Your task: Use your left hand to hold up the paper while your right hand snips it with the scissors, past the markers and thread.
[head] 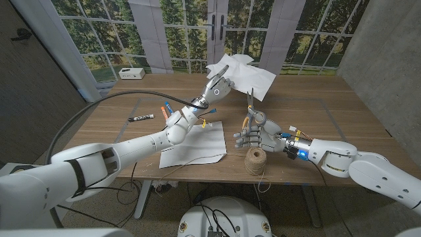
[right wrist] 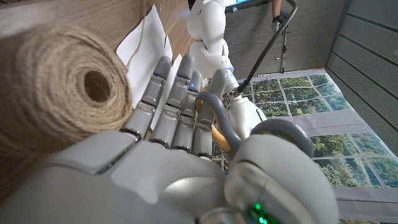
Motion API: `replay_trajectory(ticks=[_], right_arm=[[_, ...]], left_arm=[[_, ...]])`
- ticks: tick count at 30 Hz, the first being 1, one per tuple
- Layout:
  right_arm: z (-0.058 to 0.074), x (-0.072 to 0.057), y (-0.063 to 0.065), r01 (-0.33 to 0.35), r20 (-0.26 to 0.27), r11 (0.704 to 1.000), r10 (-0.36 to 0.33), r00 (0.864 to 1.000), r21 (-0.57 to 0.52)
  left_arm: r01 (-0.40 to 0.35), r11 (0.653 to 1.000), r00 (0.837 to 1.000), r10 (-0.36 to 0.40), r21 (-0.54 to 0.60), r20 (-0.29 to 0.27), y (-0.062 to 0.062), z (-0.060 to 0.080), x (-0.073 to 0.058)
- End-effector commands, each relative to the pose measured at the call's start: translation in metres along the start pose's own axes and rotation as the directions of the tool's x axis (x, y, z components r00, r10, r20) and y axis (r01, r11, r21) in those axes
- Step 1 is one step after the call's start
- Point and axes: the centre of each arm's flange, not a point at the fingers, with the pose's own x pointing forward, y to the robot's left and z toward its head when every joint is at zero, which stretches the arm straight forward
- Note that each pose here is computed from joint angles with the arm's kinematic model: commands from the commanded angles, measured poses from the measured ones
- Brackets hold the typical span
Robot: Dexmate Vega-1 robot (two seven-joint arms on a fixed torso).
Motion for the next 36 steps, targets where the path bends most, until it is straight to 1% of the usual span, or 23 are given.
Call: replay_trajectory(ticks=[1, 12, 14, 16, 20, 23, 36], right_arm=[[-0.0001, -0.0002, 0.0015, -0.006, -0.006, 1.000, 0.006, 1.000, -0.006], [-0.0010, 0.0006, 0.0027, -0.012, -0.017, 1.000, 0.012, 1.000, -0.015], [-0.0011, 0.0007, 0.0031, -0.015, -0.020, 1.000, 0.014, 1.000, -0.018], [-0.0013, 0.0005, 0.0036, -0.016, -0.023, 1.000, 0.015, 1.000, -0.014], [-0.0013, -0.0003, 0.0044, -0.016, -0.019, 1.000, 0.016, 1.000, -0.022], [-0.0016, -0.0008, 0.0049, -0.013, -0.020, 1.000, 0.012, 1.000, -0.018], [-0.0051, -0.0010, 0.0063, -0.009, -0.031, 1.000, 0.008, 0.999, -0.014]], left_arm=[[0.023, 1.000, 1.000, -0.023, 0.017, -0.017, -0.0055, -0.0034, 0.0006], [0.023, 0.999, 0.999, -0.022, 0.026, -0.023, -0.0034, -0.0009, 0.0006], [0.029, 0.999, 0.999, -0.029, 0.018, -0.027, -0.0029, -0.0004, 0.0004], [0.040, 0.999, 0.998, -0.040, 0.015, -0.042, -0.0028, -0.0007, 0.0008], [0.031, 0.999, 0.999, -0.031, 0.016, -0.027, -0.0034, -0.0015, -0.0005], [0.033, 0.999, 0.999, -0.033, 0.015, -0.030, -0.0033, -0.0019, -0.0014], [0.001, 1.000, 1.000, -0.001, 0.008, -0.023, 0.0029, -0.0053, -0.0060]])
